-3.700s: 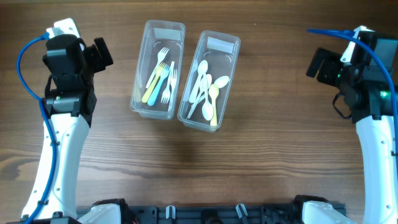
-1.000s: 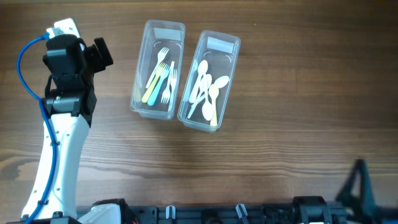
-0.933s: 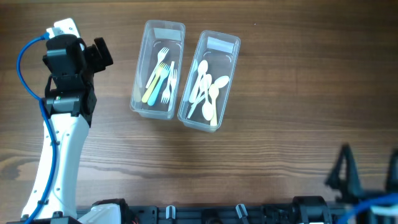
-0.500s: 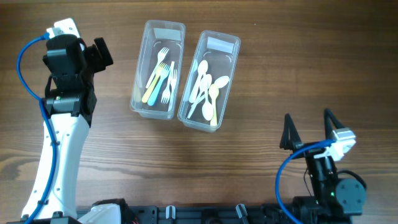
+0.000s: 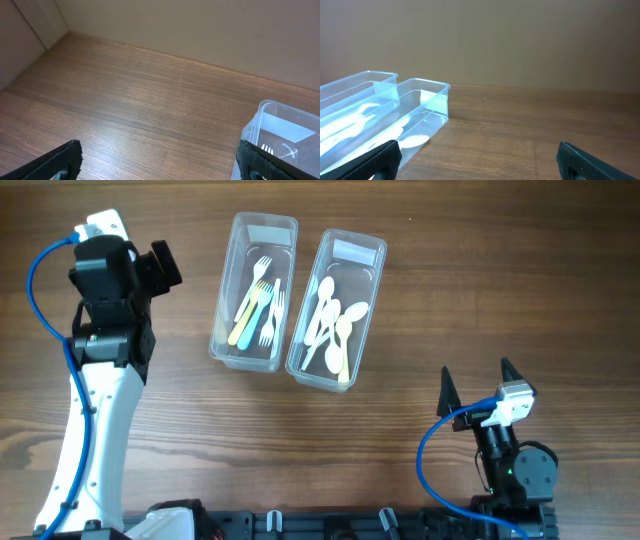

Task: Pack container

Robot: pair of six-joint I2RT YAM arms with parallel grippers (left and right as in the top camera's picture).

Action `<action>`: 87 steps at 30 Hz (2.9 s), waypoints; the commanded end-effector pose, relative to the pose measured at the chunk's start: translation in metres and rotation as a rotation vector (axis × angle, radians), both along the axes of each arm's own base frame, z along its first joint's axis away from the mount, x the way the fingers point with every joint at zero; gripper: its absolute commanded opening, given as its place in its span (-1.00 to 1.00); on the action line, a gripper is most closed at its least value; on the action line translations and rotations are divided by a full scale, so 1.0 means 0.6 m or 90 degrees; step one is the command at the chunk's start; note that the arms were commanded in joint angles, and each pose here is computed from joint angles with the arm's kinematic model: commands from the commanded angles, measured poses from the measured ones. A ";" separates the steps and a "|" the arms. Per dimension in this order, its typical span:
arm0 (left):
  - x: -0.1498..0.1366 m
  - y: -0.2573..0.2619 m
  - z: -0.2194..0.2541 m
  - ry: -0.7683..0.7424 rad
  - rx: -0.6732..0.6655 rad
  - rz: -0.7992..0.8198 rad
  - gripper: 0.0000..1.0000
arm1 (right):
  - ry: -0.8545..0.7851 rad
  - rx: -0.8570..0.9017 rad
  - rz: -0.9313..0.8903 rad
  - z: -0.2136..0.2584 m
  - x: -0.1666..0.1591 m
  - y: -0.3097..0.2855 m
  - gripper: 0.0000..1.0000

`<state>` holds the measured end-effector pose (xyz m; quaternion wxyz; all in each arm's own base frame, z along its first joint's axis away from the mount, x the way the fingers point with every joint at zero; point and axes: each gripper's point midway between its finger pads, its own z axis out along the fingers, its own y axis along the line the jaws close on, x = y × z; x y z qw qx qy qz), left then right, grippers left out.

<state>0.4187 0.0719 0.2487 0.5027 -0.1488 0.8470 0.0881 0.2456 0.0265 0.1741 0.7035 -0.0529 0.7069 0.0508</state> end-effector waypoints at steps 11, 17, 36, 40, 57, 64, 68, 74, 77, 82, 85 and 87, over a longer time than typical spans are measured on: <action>0.000 0.004 0.003 -0.005 -0.004 0.011 0.99 | -0.011 -0.014 -0.010 0.005 -0.001 -0.004 0.99; 0.000 0.004 0.003 -0.005 -0.004 0.011 1.00 | -0.011 -0.014 -0.010 0.005 -0.001 -0.004 1.00; -0.486 -0.041 0.323 -0.428 0.017 -0.014 1.00 | -0.011 -0.014 -0.010 0.005 -0.001 -0.004 0.99; -0.544 -0.050 0.321 -0.473 0.004 -0.037 1.00 | -0.011 -0.014 -0.010 0.005 -0.001 -0.004 0.99; -0.324 -0.107 0.009 -0.398 -0.065 -0.158 0.99 | -0.011 -0.014 -0.010 0.005 -0.001 -0.004 0.99; -0.296 -0.107 -0.117 -0.300 -0.077 -0.151 1.00 | -0.011 -0.014 -0.010 0.005 -0.001 -0.004 1.00; -0.292 -0.107 -0.151 -0.277 -0.080 -0.150 0.99 | -0.011 -0.014 -0.010 0.005 -0.001 -0.004 0.99; -0.291 -0.107 -0.150 -0.276 -0.062 -0.155 1.00 | -0.011 -0.014 -0.010 0.005 -0.001 -0.004 0.99; -0.291 -0.107 -0.151 -0.258 0.031 -0.184 1.00 | -0.011 -0.014 -0.010 0.005 -0.001 -0.004 0.99; -0.291 -0.107 -0.151 -0.257 0.037 -0.187 0.99 | -0.011 -0.014 -0.010 0.005 -0.001 -0.004 0.99; -0.291 -0.107 -0.151 -0.257 0.037 -0.187 1.00 | -0.011 -0.014 -0.010 0.005 -0.001 -0.004 0.99; -0.291 -0.107 -0.151 -0.256 0.037 -0.187 0.99 | -0.011 -0.014 -0.010 0.005 -0.001 -0.004 0.99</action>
